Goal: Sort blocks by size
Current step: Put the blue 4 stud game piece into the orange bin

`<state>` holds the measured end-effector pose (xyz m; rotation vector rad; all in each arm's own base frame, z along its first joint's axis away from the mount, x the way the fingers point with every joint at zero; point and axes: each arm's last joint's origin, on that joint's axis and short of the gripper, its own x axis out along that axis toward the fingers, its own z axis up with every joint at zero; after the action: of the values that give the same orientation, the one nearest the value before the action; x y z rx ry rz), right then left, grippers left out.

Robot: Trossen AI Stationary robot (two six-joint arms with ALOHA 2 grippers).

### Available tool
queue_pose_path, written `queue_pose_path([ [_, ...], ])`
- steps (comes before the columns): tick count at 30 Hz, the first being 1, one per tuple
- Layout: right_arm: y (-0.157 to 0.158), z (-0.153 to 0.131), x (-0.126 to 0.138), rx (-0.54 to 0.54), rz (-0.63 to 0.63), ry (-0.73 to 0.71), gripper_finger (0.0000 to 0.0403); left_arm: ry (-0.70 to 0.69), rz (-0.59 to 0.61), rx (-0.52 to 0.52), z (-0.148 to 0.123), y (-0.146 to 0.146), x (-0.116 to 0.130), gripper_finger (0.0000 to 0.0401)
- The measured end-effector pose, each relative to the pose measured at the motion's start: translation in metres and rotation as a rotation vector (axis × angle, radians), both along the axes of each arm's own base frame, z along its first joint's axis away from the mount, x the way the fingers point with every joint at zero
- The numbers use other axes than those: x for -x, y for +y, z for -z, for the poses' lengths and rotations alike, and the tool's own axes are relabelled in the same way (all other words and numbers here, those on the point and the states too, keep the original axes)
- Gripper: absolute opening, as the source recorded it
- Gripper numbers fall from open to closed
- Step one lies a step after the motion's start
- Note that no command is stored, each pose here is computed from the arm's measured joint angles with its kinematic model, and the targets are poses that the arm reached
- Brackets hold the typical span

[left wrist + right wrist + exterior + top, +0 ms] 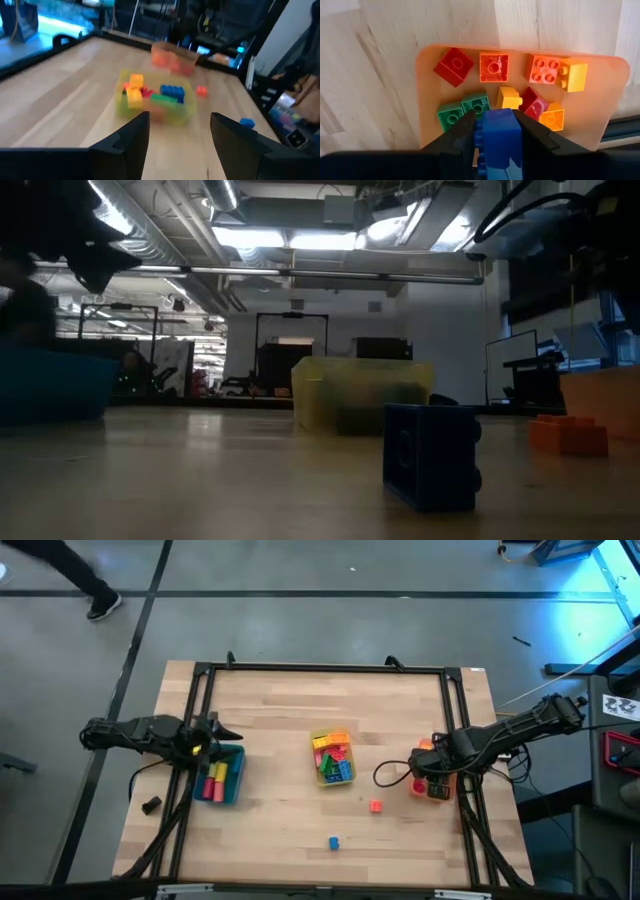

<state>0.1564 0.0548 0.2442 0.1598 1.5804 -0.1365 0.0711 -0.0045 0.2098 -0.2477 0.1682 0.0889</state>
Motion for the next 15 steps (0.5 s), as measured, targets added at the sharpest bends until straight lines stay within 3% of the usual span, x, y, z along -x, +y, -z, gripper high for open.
queue_pose_path([
  [4,-0.001,0.001,0.0,0.027,0.025,0.013,0.013,-0.015,0.004,0.0,0.002,-0.001,-0.003,0.0194],
  [10,-0.003,0.002,0.0,0.09,0.022,0.017,0.0201,-0.11,0.048,-0.119,0.013,-0.003,-0.013,0.0194],
  [15,-0.002,0.002,0.002,0.052,0.023,0.046,0.024,-0.141,0.05,-0.127,0.026,-0.004,-0.019,0.0194],
])
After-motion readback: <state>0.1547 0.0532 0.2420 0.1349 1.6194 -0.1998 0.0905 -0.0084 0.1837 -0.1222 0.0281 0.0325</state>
